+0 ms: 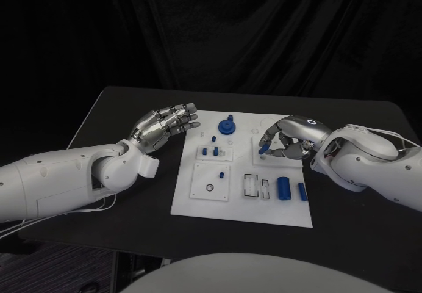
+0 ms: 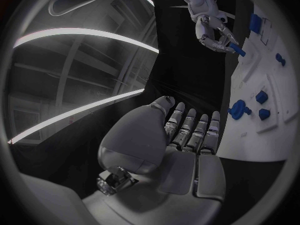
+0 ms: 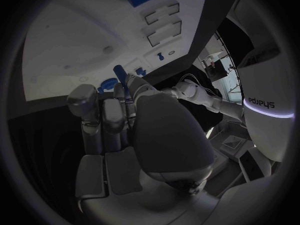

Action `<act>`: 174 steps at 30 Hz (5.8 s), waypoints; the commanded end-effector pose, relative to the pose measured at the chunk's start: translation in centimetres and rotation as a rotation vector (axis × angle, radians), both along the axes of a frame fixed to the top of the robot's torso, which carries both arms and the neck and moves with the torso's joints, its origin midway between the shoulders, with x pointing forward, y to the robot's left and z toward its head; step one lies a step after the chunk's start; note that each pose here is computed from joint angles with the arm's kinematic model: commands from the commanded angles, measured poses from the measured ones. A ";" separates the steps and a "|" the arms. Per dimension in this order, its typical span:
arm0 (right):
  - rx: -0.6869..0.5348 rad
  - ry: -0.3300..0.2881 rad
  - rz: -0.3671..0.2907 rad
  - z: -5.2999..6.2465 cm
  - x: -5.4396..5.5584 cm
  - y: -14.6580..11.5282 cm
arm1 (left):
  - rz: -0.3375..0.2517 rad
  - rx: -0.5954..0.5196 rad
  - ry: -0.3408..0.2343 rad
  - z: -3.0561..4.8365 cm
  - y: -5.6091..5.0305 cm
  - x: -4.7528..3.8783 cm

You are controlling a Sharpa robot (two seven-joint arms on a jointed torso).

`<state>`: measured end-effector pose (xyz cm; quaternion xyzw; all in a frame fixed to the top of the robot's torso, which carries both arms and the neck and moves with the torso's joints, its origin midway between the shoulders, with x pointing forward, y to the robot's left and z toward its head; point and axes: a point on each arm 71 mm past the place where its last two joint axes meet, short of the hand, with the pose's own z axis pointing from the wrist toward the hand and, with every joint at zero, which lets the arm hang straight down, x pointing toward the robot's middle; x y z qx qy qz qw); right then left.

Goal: Assemble the parts on the task board

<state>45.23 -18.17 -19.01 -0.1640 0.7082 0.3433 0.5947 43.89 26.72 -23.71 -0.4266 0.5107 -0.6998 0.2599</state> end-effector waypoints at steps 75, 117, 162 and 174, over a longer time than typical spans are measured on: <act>-0.123 -0.004 0.430 -4.4 -5.4 14.0 | -0.012 -0.027 -0.003 -0.57 -0.2 0.09; 0.167 -0.108 0.233 1.9 -6.0 6.1 | 0.008 -0.018 0.010 -1.22 0.7 -0.29; -0.142 0.425 -0.476 -4.9 -7.3 -5.8 | 0.022 -0.041 0.028 -1.21 0.7 -0.46; -0.266 0.422 -0.486 -6.0 -7.0 -5.3 | 0.014 -0.041 0.036 -1.32 0.6 -0.46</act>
